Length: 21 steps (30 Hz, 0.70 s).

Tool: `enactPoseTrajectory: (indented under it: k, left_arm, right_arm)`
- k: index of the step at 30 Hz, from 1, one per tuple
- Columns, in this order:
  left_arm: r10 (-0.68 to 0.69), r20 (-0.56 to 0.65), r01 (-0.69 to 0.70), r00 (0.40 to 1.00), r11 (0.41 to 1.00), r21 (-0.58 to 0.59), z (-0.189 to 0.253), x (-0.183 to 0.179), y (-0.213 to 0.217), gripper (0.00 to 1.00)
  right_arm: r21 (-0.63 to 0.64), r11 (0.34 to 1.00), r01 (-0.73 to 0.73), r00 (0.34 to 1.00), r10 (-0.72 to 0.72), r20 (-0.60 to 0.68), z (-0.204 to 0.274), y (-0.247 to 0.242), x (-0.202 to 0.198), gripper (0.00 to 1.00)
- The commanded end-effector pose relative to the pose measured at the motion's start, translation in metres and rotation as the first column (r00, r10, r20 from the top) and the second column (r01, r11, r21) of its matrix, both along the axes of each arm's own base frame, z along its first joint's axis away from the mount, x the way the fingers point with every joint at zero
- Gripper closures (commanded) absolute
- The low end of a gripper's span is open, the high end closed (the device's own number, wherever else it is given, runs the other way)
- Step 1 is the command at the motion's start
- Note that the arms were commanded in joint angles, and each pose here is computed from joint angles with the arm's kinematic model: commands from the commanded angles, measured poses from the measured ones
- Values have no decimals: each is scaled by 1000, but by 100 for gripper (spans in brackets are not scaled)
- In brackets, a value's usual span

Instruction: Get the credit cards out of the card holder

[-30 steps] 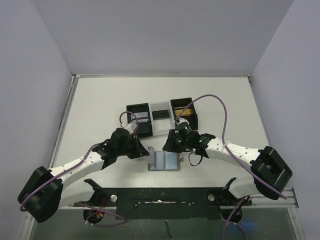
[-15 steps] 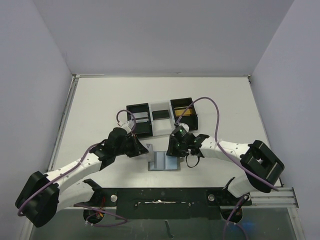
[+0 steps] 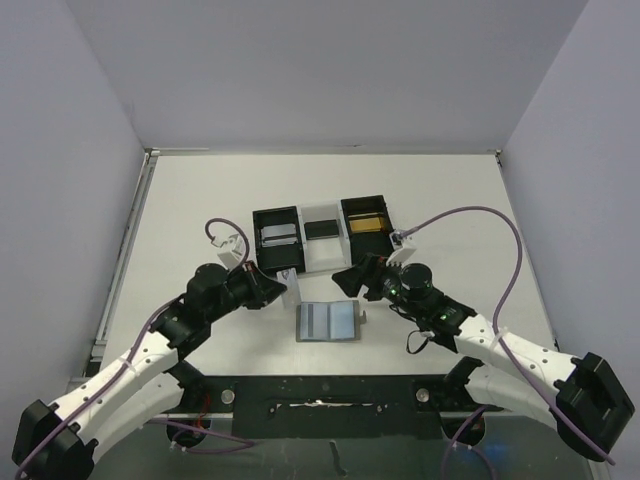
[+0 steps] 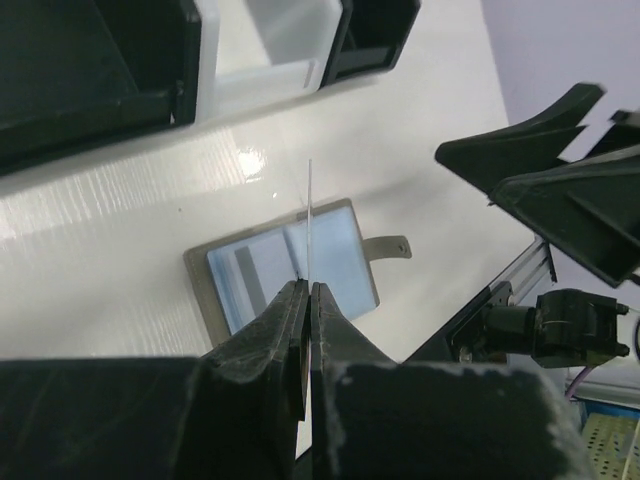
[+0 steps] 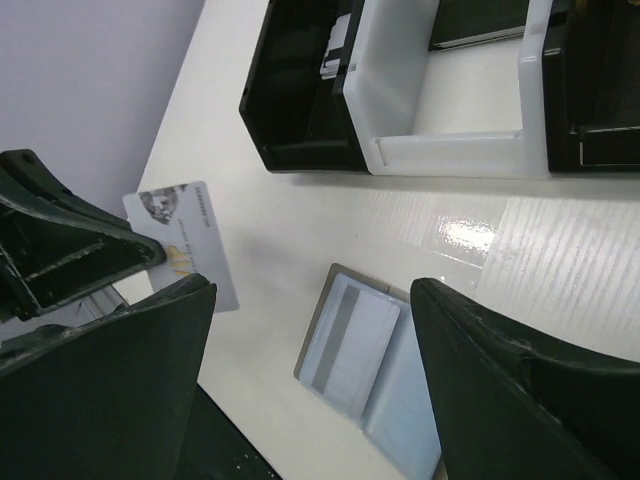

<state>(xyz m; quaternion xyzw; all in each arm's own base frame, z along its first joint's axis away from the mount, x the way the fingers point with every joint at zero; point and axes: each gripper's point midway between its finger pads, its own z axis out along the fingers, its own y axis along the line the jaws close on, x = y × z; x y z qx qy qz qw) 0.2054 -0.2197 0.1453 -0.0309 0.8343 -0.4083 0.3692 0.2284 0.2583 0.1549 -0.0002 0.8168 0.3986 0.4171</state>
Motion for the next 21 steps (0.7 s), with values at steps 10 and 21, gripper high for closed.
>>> enactPoseTrajectory:
  k: [10,21]
  left_arm:
    - [-196,249,206,948,978,-15,67,14,9,100]
    - [-377,336,473,863,835,-279,111,-6,19,100]
  right_arm:
    - [342,938,-52,938,-71,339,90,-7,13,18]
    - [385,817,-428,890,307,338,100,54,-9,21]
